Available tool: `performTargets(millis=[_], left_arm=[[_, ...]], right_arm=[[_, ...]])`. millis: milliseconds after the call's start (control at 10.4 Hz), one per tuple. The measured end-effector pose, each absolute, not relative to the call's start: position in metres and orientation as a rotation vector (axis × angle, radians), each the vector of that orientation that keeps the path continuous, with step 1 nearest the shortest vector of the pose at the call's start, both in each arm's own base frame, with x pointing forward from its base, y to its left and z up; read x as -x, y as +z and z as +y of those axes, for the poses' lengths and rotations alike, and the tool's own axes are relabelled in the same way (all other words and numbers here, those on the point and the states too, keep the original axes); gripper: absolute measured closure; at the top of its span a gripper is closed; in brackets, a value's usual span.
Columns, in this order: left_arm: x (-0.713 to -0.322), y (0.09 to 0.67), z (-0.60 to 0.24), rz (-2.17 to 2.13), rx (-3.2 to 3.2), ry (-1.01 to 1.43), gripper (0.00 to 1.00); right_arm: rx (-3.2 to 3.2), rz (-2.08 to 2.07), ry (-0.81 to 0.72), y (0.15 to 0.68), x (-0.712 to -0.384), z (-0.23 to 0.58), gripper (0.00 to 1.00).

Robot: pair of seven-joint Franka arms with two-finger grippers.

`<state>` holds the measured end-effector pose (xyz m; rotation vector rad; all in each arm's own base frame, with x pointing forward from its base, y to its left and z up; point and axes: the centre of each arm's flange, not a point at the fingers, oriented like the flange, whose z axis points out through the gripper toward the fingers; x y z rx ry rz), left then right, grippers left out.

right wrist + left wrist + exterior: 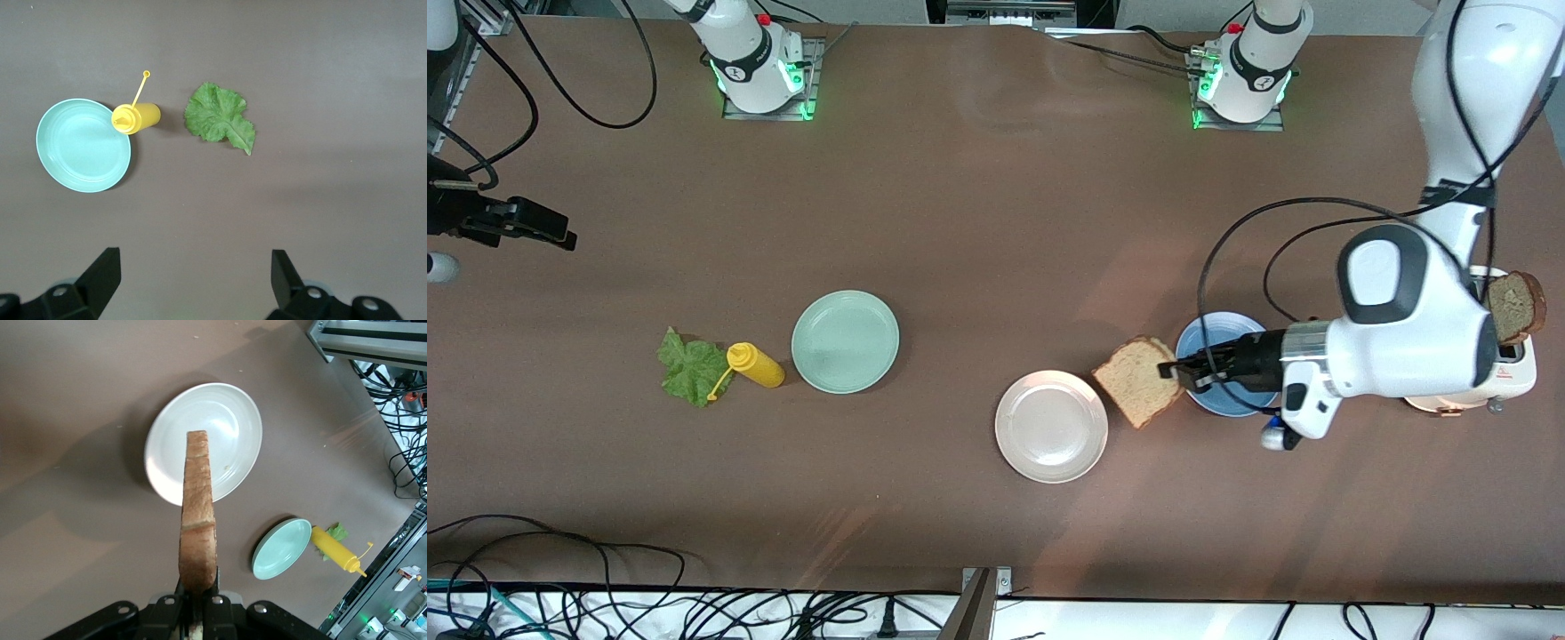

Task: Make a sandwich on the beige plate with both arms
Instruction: 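Lift the bread slice with the left gripper toward the beige plate, then lower the bread onto the beige plate and open the left gripper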

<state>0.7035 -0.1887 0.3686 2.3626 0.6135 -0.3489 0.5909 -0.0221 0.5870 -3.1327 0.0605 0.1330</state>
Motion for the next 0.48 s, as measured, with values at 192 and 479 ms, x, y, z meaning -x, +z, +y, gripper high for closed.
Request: performTargets(millis=[192,479], left_arm=[[-0.700,0.352,-0.232,0.606,-2.356,-0.317,0.91],[-0.703,0.318,-0.261,0.636,-2.332,-0.251,0.91]], right_arm=[[3.133,0.061,0.133,0.587,-0.591,-0.022,0.00],[3.133,0.063,0.133,0.587,-0.591,-0.023,0.00]])
